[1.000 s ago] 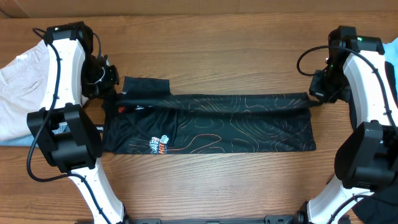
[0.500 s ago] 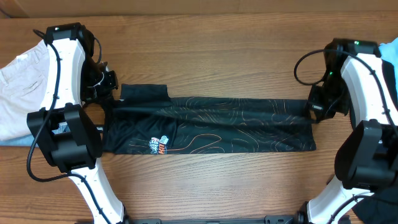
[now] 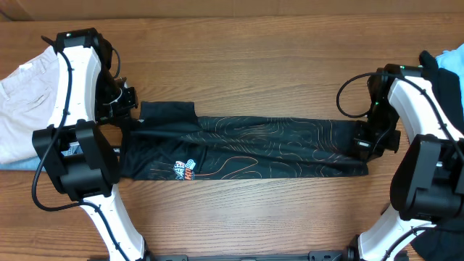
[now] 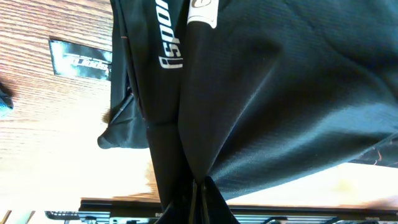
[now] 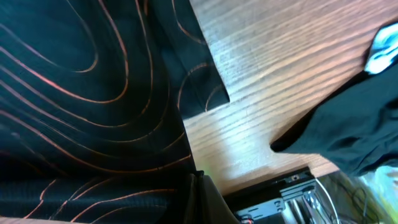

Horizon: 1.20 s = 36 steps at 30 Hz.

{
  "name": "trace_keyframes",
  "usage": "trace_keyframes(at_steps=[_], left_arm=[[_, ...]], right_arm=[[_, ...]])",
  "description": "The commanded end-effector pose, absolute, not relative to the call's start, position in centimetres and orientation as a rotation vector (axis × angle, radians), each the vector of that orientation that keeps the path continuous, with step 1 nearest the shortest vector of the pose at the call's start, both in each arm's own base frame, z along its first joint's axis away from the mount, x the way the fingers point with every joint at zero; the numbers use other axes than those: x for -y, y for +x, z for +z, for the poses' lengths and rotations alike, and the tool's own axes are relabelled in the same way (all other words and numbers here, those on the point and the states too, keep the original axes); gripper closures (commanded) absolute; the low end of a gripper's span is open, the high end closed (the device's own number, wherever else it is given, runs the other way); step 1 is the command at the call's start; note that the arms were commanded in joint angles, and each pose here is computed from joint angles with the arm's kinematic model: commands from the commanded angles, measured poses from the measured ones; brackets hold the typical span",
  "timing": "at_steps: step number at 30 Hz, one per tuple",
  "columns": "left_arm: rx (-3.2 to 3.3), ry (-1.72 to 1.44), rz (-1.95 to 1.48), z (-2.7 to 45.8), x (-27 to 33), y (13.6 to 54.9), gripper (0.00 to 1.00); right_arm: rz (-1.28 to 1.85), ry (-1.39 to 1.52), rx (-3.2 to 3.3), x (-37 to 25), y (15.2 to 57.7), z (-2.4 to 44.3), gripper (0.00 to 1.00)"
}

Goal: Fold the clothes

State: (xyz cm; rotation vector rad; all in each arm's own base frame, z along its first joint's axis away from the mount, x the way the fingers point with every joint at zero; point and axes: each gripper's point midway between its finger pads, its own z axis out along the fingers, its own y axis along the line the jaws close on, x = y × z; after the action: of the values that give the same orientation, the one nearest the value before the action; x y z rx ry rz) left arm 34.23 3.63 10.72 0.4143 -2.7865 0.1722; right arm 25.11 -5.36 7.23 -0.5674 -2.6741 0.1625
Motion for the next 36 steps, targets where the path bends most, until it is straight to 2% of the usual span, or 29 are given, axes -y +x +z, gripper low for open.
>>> trace_keyframes(at_steps=[1,30,32,34,36], left_arm=[[2.806,0.414,0.114,11.6,-3.8,33.9,0.96],[2.82,0.355,-0.03,11.3,-3.2,34.0,0.96],[2.819,0.35,-0.044,11.3,-3.1,34.0,0.96],[2.814,0.358,-0.058,11.3,-3.3,33.9,0.96],[2.81,0.369,-0.082,11.3,-3.5,33.8,0.96]], right_arm=[[0.167,-0.599,2.672,5.3,24.5,7.5,0.96],[0.146,-0.707,3.009,6.6,32.8,5.5,0.96],[0.145,-0.71,3.021,6.6,33.1,5.4,0.9],[0.144,-0.712,3.026,6.7,33.2,5.4,0.73],[0.144,-0.712,3.026,6.7,33.2,5.4,0.68]])
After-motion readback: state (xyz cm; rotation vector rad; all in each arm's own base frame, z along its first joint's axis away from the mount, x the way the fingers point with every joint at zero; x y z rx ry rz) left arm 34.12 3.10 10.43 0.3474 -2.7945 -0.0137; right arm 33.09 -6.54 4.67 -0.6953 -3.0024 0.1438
